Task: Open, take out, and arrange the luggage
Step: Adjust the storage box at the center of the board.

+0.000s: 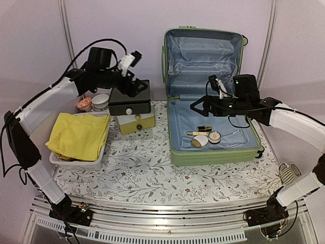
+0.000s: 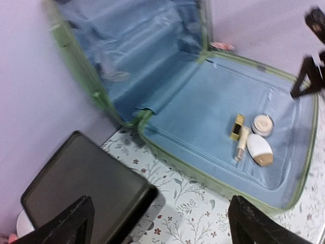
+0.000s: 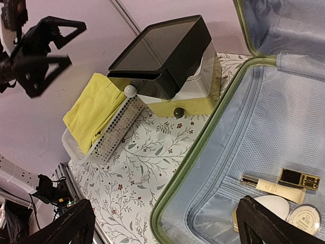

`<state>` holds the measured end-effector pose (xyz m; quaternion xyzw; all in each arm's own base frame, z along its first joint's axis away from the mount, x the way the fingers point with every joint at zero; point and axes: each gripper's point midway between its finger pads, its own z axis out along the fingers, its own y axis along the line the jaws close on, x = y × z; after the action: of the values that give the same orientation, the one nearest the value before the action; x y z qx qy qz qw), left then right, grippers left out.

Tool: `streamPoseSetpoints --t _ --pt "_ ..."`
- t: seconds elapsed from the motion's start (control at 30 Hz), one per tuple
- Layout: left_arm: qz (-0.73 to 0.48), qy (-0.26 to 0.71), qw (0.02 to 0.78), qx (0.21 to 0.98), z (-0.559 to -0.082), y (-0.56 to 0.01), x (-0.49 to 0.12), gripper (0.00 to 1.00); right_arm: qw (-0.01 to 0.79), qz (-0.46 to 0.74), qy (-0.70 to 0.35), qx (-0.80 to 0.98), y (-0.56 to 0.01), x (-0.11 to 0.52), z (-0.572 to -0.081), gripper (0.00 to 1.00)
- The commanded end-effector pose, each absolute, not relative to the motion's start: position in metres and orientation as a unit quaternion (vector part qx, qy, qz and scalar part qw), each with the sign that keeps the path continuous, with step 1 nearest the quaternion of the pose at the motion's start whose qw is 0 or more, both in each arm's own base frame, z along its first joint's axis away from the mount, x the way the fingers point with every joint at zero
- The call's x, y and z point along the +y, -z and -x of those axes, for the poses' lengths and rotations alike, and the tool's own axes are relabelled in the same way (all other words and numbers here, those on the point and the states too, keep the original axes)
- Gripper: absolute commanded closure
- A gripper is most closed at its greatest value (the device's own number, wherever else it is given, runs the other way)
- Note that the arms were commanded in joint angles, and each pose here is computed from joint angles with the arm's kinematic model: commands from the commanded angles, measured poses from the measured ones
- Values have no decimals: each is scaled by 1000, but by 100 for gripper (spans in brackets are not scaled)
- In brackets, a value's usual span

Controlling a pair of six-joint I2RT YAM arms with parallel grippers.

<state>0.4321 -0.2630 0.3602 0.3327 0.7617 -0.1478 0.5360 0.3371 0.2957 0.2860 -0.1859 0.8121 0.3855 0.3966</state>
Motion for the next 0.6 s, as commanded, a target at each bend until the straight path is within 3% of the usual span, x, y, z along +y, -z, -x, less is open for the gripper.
streamPoseSetpoints --t 0.0,0.43,0.57 --pt "-497 73 469 727 -419 -295 -295 6 410 181 -360 818 -287 275 -326 1" --pt "-533 -2 359 767 -466 -217 -299 7 425 172 -346 818 -295 256 -313 1" --pt "-533 -15 341 775 -474 -203 -294 11 426 172 -345 818 -295 256 -313 1"
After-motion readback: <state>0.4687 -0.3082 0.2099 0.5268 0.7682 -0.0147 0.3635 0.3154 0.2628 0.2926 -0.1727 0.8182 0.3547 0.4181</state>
